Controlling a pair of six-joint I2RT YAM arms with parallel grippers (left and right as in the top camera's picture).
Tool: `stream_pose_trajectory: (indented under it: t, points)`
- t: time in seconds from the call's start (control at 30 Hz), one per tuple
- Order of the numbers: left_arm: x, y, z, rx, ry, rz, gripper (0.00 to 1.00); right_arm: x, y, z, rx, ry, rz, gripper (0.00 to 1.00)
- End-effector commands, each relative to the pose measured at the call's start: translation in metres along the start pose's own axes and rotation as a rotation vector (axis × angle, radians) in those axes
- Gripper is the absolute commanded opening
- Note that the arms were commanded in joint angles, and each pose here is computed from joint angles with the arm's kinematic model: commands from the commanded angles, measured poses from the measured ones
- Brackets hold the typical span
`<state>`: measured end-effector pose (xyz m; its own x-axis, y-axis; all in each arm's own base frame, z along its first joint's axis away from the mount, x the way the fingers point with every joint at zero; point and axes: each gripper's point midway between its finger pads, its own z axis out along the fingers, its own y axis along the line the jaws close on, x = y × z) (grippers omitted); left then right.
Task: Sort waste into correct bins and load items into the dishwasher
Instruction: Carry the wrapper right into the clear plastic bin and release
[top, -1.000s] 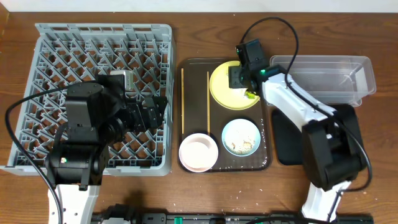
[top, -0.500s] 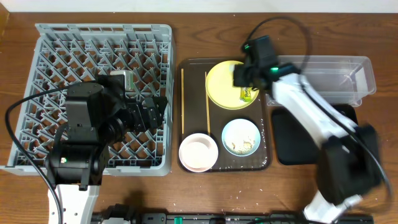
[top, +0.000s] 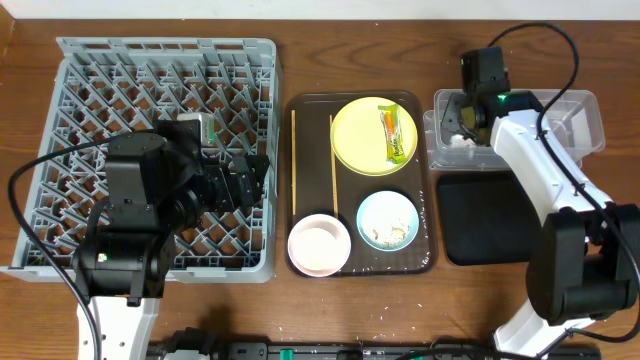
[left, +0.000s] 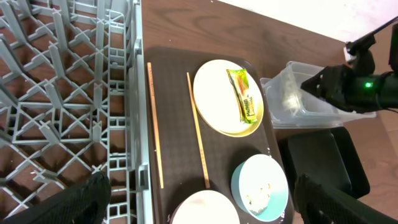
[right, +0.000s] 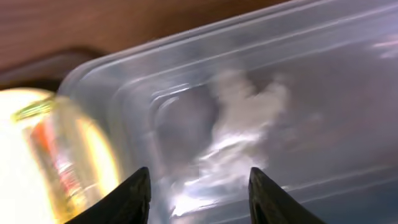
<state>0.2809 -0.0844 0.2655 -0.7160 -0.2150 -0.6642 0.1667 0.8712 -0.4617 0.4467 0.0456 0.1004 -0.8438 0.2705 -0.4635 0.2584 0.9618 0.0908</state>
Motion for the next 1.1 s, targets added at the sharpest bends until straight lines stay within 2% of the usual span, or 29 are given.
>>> stream_pose_trajectory:
  t: [0.0,0.03,0.1,0.17,0.23,0.3,0.37,0.5,0.53,0.57,0.6,0.63,0.83,0.93,1.07]
  points:
    - [-0.009,-0.006,-0.006,0.015,-0.022,0.016,0.95,0.007,0.067,-0.041,-0.35,0.011,-0.19,0.48]
    - [-0.009,-0.006,-0.006,0.015,-0.022,0.016,0.95,0.013,0.087,-0.049,-0.429,0.013,-0.256,0.47]
    - [-0.009,-0.006,-0.006,0.015,-0.022,0.016,0.95,0.03,0.115,-0.053,-0.469,0.013,-0.366,0.46]
    - [-0.009,-0.006,-0.006,0.015,-0.022,0.016,0.95,0.042,0.122,-0.04,-0.36,0.007,-0.412,0.5]
    - [-0.009,-0.006,-0.006,0.015,-0.022,0.016,0.95,0.049,0.117,-0.02,-0.188,-0.011,-0.383,0.54]
    - [-0.009,-0.006,-0.006,0.015,-0.022,0.016,0.95,0.053,0.107,0.003,-0.029,-0.034,-0.334,0.62]
    - [-0.009,-0.006,-0.006,0.015,-0.022,0.016,0.95,0.061,0.104,0.032,0.041,-0.035,-0.321,0.63]
    - [-0.009,-0.006,-0.006,0.015,-0.022,0.016,0.95,0.075,0.1,0.079,0.066,0.0,-0.313,0.63]
    - [-0.009,-0.006,-0.006,0.015,-0.022,0.016,0.95,0.077,0.097,0.085,0.07,0.011,-0.297,0.58]
    - [-0.009,-0.006,-0.006,0.015,-0.022,0.016,0.95,0.081,0.096,0.089,0.062,0.03,-0.289,0.31]
    - [-0.009,-0.006,-0.006,0.015,-0.022,0.016,0.95,0.084,0.098,0.09,0.042,0.047,-0.285,0.08]
    - [-0.008,-0.006,-0.006,0.016,-0.022,0.016,0.95,0.086,0.102,0.089,0.006,0.066,-0.28,0.01]
    - [-0.009,-0.006,-0.006,0.015,-0.022,0.016,0.95,0.053,0.126,0.012,-0.219,0.03,-0.212,0.01]
    - [-0.009,-0.006,-0.006,0.015,-0.022,0.016,0.95,0.02,0.091,-0.032,-0.175,-0.039,-0.049,0.01]
    - [-0.008,-0.006,-0.006,0.016,-0.022,0.016,0.95,-0.002,0.032,-0.048,-0.056,-0.075,0.194,0.01]
